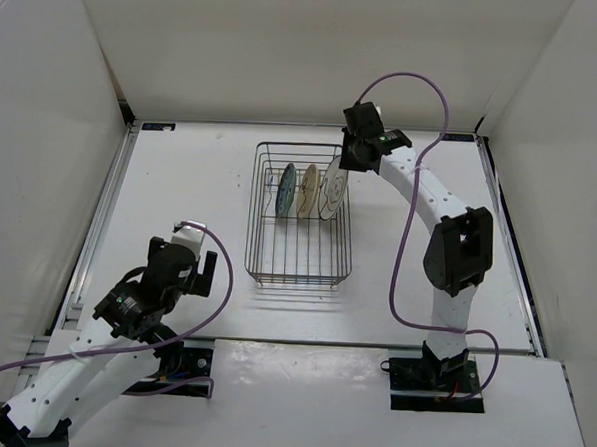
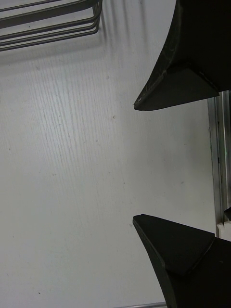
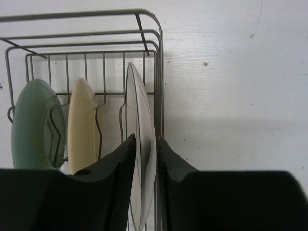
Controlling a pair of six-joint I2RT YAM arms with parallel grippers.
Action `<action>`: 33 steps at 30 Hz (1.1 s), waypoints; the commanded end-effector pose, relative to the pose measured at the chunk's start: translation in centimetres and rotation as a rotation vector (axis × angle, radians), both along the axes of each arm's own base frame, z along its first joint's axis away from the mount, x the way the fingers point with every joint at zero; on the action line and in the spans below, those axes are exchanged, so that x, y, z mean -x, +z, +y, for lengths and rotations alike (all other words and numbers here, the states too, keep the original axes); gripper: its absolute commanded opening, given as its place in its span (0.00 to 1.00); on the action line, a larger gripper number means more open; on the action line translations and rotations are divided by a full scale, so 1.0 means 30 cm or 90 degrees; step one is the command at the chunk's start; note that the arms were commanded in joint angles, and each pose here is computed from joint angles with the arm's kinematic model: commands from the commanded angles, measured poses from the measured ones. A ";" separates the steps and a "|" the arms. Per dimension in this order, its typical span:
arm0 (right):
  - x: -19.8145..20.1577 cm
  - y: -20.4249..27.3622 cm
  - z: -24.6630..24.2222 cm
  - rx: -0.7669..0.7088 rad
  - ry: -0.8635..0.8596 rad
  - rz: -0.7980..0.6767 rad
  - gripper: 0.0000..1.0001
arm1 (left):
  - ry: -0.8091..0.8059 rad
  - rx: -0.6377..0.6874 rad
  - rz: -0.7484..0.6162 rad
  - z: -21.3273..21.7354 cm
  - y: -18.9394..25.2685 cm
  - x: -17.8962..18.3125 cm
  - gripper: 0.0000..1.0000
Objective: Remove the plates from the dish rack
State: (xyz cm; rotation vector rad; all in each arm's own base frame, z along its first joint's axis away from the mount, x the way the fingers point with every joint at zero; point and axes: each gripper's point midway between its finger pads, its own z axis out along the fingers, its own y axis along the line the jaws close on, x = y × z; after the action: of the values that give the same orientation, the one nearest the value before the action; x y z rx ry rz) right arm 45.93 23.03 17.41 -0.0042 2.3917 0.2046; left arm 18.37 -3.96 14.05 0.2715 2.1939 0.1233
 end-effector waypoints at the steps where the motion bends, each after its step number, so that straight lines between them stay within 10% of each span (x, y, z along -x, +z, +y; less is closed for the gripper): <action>1: -0.040 0.124 0.010 -0.008 -0.030 -0.064 0.28 | 0.003 0.004 -0.008 -0.003 0.003 -0.011 1.00; 30: 0.067 0.534 -0.117 0.026 -0.053 -0.277 0.14 | 0.003 0.000 -0.002 -0.003 -0.003 -0.010 1.00; 33: 0.060 0.487 -0.091 0.027 -0.029 -0.254 0.47 | 0.003 0.000 -0.002 -0.003 -0.002 -0.011 1.00</action>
State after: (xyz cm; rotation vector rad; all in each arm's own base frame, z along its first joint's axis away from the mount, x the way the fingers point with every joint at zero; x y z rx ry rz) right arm 43.85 19.64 31.87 0.0157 2.0118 0.0877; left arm 18.40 -3.97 13.92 0.2775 2.2003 0.1292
